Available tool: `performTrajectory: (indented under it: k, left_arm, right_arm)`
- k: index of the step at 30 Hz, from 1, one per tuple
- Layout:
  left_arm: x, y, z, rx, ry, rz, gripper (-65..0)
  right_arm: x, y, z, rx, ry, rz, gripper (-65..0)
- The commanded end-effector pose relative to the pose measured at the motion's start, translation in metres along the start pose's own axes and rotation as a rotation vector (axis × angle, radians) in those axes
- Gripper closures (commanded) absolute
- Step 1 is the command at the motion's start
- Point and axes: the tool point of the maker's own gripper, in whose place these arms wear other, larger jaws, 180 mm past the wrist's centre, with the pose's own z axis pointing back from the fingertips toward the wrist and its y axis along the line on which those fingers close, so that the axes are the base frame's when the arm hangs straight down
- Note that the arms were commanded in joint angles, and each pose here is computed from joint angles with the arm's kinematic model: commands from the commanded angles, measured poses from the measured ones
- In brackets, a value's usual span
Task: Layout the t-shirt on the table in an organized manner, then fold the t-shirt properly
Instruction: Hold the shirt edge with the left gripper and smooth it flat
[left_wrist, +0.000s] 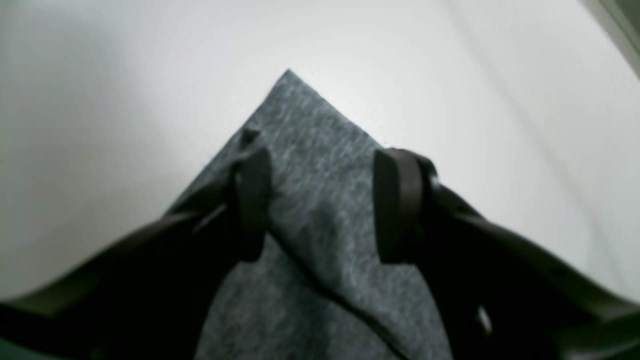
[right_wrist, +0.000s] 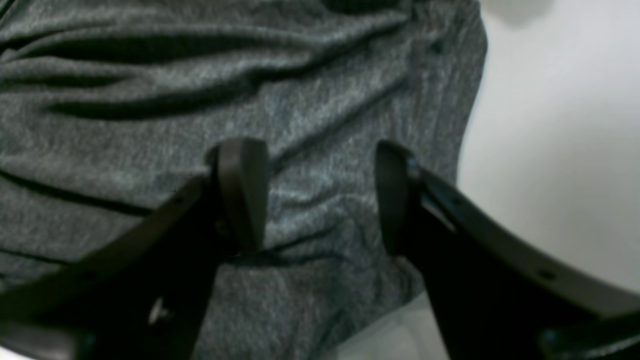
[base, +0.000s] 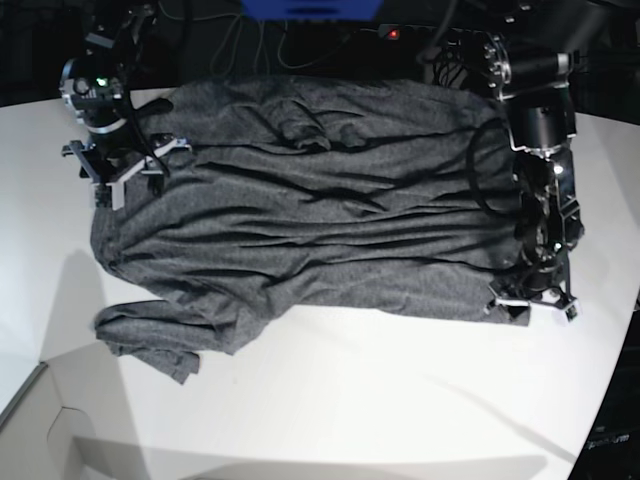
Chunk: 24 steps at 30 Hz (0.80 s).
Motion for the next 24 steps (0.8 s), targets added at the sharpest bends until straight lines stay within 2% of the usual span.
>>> performTrajectory:
  k: [1, 24]
  left_arm:
    - [0.021, -0.005, 0.000, -0.012, -0.052, -0.003, -31.7]
    - [0.013, 0.005, 0.002, 0.007, -0.038, -0.001, -31.6]
  right_arm:
    - [0.013, -0.002, 0.002, -0.005, -0.050, -0.001, -34.0]
    - [0.017, -0.002, -0.001, -0.003, -0.058, -0.005, -34.0]
